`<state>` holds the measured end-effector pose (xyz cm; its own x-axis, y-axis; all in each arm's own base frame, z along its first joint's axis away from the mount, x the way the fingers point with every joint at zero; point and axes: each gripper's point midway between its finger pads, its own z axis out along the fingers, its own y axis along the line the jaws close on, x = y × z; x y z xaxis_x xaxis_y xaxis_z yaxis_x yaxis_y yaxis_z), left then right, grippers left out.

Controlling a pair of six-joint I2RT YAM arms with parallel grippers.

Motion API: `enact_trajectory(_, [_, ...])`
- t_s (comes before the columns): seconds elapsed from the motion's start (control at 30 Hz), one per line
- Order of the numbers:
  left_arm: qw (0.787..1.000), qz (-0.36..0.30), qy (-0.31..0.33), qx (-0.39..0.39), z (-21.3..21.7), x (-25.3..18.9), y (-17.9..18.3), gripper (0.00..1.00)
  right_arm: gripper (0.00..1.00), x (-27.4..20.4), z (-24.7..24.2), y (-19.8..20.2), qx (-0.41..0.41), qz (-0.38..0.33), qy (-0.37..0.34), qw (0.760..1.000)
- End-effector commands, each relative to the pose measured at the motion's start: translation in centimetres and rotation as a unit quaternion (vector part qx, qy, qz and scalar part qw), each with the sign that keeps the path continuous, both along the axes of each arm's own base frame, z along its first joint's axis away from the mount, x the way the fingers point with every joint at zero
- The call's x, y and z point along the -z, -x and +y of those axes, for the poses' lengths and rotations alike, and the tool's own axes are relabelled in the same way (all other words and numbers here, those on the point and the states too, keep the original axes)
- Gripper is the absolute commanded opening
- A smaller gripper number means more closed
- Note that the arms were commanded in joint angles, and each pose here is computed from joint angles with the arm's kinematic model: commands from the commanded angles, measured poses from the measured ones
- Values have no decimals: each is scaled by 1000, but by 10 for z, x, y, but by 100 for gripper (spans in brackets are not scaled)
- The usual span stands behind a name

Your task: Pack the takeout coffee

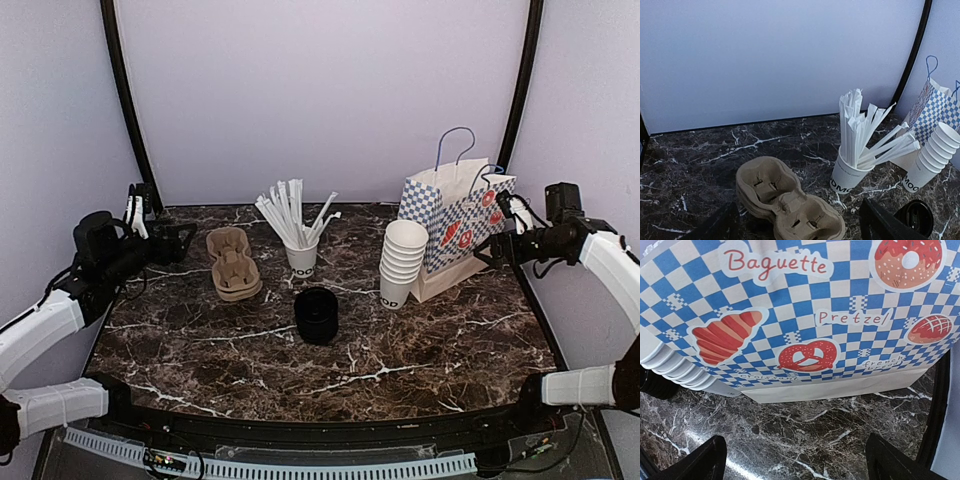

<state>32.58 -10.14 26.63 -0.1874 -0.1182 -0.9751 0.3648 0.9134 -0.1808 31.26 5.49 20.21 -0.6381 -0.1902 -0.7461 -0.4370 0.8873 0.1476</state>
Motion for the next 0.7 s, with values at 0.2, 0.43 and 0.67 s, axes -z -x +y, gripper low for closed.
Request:
enact_trajectory(0.2, [993, -23, 18, 113, -44, -22, 26, 76, 87, -76, 68, 50, -222, -97, -94, 966])
enact_trajectory(0.43, [981, 14, 7, 196, -88, -26, 53, 74, 78, -95, 103, 60, -300, -118, -14, 947])
enact_trajectory(0.67, [964, 37, 13, 263, -130, -44, 80, 72, 60, -92, 149, 42, -341, -83, 42, 936])
